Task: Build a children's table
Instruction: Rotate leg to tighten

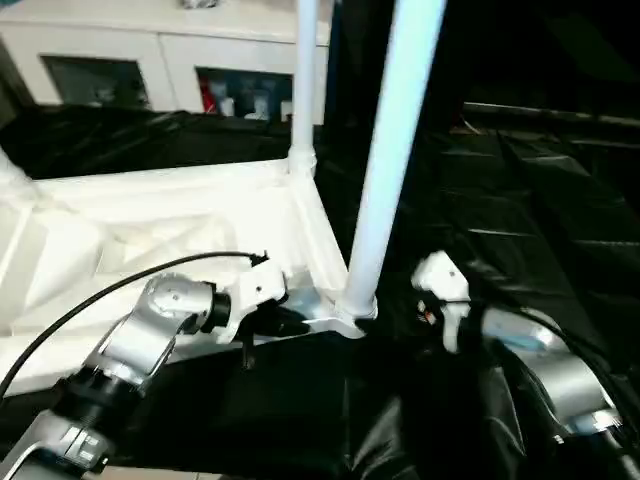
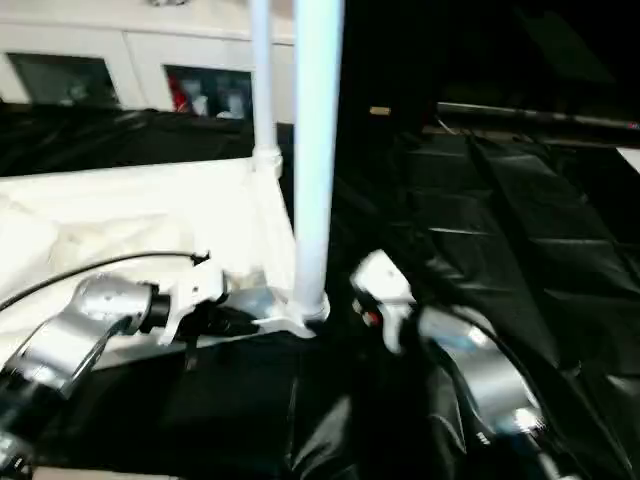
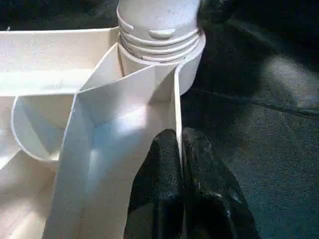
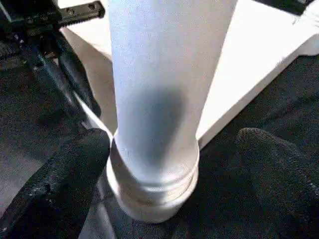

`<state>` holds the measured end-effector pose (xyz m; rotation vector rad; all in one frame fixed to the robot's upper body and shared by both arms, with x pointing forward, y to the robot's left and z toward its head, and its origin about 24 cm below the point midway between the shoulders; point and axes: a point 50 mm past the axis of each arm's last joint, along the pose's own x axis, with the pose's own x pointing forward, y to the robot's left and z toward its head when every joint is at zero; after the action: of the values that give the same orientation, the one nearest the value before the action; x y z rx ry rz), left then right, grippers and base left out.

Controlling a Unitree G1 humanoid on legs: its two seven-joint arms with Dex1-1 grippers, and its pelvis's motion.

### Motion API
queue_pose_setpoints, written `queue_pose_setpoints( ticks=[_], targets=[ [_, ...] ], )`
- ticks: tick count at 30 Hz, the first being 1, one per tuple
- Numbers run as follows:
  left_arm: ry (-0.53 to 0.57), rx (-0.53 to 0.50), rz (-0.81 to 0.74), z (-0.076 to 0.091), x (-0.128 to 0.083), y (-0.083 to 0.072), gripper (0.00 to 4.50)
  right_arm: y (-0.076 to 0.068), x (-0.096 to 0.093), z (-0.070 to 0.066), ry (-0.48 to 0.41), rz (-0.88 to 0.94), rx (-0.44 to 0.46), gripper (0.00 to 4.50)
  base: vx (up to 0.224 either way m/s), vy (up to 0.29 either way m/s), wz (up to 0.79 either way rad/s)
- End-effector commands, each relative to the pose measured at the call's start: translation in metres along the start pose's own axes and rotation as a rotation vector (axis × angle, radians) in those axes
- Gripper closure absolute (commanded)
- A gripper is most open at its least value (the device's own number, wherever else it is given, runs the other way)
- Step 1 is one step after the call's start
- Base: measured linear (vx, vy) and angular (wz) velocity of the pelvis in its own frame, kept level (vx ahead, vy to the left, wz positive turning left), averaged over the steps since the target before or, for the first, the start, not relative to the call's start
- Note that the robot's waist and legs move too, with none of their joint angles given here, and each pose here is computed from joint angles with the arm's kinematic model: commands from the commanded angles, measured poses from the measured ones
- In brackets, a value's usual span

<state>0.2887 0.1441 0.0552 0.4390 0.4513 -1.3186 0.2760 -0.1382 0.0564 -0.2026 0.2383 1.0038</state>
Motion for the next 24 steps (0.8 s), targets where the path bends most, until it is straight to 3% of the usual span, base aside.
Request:
queue_pose_setpoints(
  ticks=[1,8,16,24],
  targets=[
    [-0.001,0.001,0.004,-0.001,0.002,0.002,4.5,-0.006,0.0,0.001,0.014,-0.022,-0.029,0.0,0.0,0.0,0.0],
    [-0.009,0.006,-0.009,0.001,0.007,0.003,4.5,-0.013,0.003,0.003,0.02,-0.004,-0.05,0.0,0.0,0.0,0.0],
    [-0.001,0.017,-0.008,0.001,0.005,0.008,4.5,-0.011,0.011,-0.003,0.025,0.022,-0.055,0.0,0.0,0.0,0.0],
    [-0.004,0.02,-0.018,0.001,0.008,0.006,4.5,-0.015,0.019,-0.001,0.002,0.014,-0.055,0.0,0.0,0.0,0.0]
  ],
)
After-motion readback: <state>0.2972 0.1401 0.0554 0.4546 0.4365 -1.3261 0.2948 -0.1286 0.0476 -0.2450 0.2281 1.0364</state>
